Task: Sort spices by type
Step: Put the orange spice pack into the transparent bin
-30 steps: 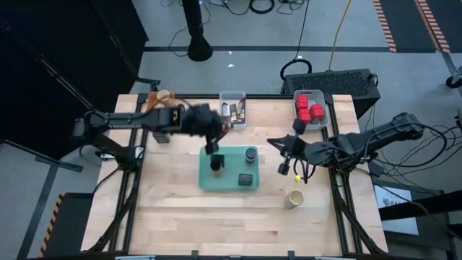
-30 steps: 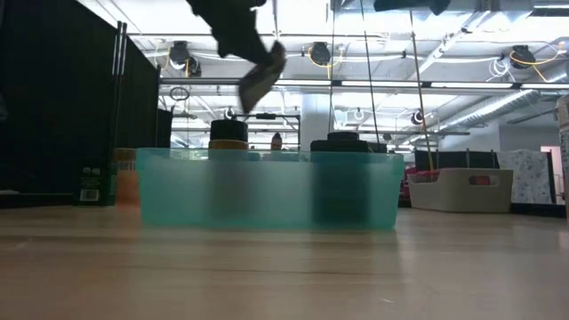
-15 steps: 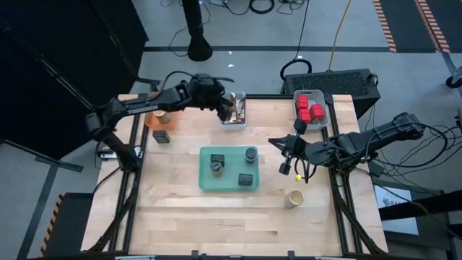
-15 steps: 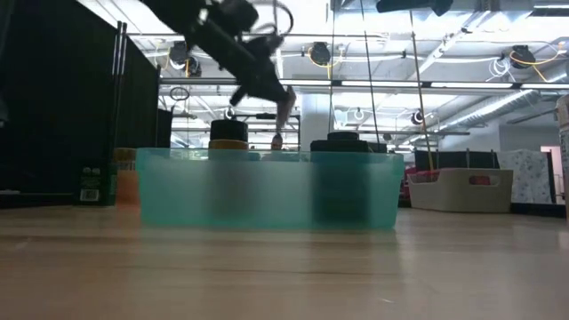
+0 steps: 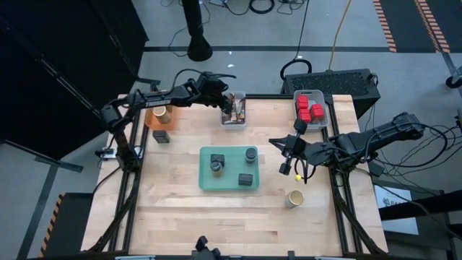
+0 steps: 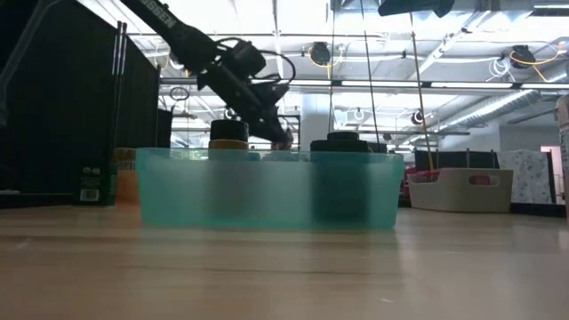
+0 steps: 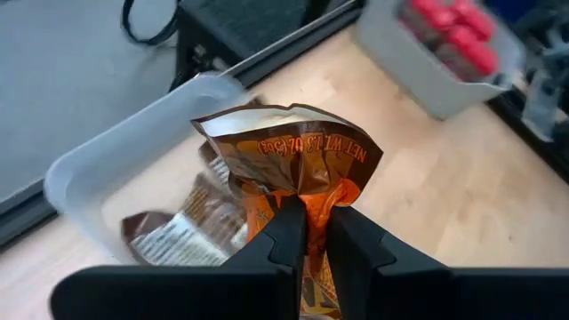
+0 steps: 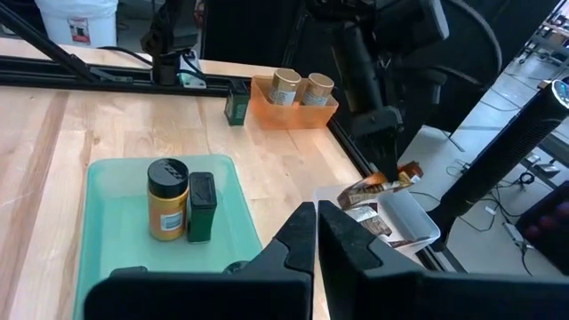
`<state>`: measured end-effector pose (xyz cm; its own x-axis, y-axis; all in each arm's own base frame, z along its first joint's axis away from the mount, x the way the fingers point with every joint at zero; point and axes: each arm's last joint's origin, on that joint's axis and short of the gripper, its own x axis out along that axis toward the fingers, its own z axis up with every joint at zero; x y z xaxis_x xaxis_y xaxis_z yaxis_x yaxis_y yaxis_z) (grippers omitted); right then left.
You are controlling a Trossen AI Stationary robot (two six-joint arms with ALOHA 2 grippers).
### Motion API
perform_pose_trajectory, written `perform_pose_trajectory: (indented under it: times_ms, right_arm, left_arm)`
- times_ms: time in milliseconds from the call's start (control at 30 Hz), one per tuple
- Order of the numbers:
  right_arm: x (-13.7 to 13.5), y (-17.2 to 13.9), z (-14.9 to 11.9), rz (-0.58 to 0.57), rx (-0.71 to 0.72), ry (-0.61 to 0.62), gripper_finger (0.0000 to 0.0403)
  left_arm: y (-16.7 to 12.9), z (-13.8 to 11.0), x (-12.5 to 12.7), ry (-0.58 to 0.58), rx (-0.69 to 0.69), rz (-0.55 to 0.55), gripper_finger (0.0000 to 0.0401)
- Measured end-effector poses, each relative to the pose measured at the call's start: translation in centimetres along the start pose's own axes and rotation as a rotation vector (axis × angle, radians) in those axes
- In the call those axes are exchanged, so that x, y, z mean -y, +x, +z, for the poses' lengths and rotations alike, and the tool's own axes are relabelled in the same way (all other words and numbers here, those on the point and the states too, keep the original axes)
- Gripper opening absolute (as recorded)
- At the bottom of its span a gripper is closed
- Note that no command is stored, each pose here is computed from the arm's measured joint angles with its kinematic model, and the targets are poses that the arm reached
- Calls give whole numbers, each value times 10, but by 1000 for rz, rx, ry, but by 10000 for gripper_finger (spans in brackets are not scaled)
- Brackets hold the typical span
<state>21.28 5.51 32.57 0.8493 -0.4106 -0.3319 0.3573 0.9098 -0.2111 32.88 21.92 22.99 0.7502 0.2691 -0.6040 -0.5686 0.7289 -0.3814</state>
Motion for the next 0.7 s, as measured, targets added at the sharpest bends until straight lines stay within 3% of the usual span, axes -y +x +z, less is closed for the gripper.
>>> perform_pose_trajectory:
  times_ms: [200,367,700]
  right_arm:
    - [0,0,0,0,-1,1,0]
    - [0,0,0,0,-3,-1,0]
    - [0,0,0,0,-3,0,0]
  left_arm:
    - [5,-2,-8,-56,6,88,42]
    - [5,-2,-8,-56,6,93,50]
    - [5,-3,-8,-55,4,92,145]
